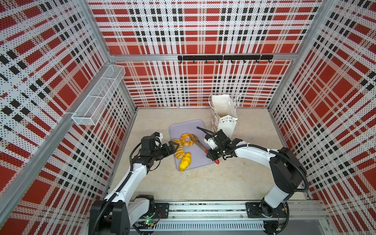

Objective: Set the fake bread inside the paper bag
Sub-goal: 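Position the tongs around the glazed ring donut and close them, then lift the ring donut off the tray with the tongs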

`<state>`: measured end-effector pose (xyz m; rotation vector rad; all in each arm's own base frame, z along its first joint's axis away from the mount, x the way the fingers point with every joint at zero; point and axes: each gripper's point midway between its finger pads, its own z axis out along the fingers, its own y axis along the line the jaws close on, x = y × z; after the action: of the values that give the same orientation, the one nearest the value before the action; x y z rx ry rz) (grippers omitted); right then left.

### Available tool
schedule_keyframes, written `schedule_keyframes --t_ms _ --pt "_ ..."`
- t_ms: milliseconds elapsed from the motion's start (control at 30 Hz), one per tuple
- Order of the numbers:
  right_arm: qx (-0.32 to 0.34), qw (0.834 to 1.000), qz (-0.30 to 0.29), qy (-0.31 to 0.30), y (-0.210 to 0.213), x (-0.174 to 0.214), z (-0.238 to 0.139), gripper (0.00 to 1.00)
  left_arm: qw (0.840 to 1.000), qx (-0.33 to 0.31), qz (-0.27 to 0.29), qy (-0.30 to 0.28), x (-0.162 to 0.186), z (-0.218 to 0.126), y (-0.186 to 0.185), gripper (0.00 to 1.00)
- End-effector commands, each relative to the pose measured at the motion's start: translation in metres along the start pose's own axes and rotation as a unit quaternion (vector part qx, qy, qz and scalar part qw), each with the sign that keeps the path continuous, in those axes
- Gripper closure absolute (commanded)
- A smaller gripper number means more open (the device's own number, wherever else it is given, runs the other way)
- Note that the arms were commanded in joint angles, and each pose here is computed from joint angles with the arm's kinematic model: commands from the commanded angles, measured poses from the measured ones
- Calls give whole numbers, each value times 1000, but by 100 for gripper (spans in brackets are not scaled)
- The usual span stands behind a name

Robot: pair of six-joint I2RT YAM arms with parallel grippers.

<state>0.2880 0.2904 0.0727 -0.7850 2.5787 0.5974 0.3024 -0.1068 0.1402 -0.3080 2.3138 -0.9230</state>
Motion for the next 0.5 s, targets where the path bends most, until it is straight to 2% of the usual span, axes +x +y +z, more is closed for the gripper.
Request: schedule_keyframes --t_ms 0,467 --pt "-17 999 -15 -30 13 -11 -16 80 1000 11 10 -8 -3 -4 -6 2" --pt "-26 993 -9 -113 25 -21 -69 82 999 18 23 -19 -3 -9 -15 2"
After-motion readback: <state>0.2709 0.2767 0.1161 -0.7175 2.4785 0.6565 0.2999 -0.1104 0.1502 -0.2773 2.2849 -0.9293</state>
